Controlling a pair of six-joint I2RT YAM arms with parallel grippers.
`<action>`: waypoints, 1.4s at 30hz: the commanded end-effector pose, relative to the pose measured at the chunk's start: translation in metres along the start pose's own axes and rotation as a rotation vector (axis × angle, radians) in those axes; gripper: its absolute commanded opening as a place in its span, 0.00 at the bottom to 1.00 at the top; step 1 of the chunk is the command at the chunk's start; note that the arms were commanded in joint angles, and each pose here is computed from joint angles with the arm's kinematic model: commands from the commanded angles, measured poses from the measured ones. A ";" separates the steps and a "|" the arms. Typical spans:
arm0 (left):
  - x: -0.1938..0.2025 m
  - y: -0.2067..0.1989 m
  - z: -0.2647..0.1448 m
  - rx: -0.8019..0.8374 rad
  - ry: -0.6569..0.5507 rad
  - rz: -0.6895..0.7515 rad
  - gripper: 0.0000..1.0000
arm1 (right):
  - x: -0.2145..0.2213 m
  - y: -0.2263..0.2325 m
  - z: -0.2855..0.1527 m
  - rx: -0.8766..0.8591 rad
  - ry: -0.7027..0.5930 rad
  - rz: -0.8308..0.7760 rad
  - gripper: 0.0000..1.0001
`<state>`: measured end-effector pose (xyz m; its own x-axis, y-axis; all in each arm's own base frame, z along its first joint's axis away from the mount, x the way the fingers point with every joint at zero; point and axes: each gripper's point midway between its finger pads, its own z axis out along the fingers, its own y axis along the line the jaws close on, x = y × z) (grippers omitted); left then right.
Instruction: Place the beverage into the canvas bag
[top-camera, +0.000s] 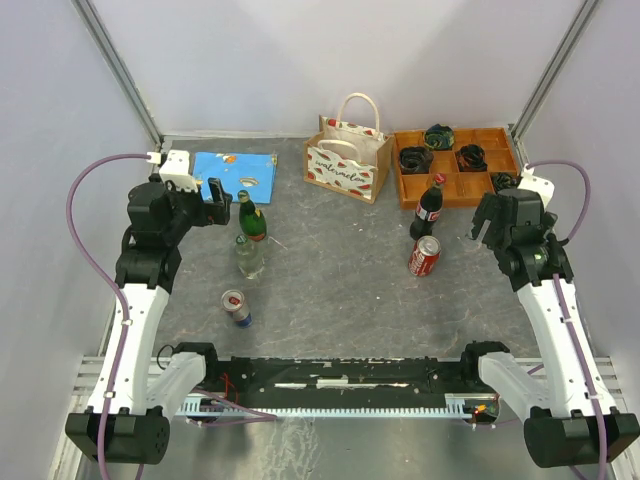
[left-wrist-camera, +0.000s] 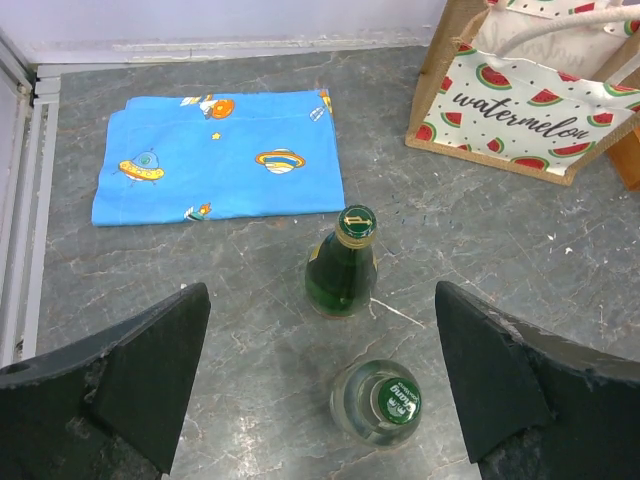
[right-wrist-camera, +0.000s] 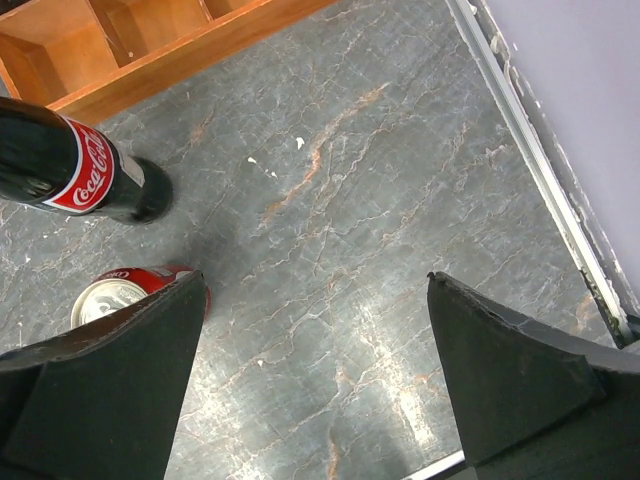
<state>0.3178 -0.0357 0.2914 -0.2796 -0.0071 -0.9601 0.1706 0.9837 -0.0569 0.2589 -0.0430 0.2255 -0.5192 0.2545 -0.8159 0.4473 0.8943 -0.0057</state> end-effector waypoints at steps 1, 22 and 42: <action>-0.018 -0.003 -0.008 -0.002 -0.042 -0.034 1.00 | -0.005 -0.008 -0.005 0.027 -0.040 0.036 0.99; -0.130 -0.080 0.176 0.263 -0.037 -0.497 0.92 | -0.002 -0.005 -0.045 -0.101 0.006 -0.036 0.99; -0.025 -0.152 0.307 0.169 0.218 -0.784 0.84 | 0.017 -0.033 -0.088 -0.064 0.037 0.041 0.99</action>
<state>0.5852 -0.2222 0.2254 -0.5829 -0.5759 -0.5732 -0.0140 0.7125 -0.7015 0.1770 -0.0328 0.2478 -0.5625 0.2852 -0.7761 0.3994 0.9156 0.0469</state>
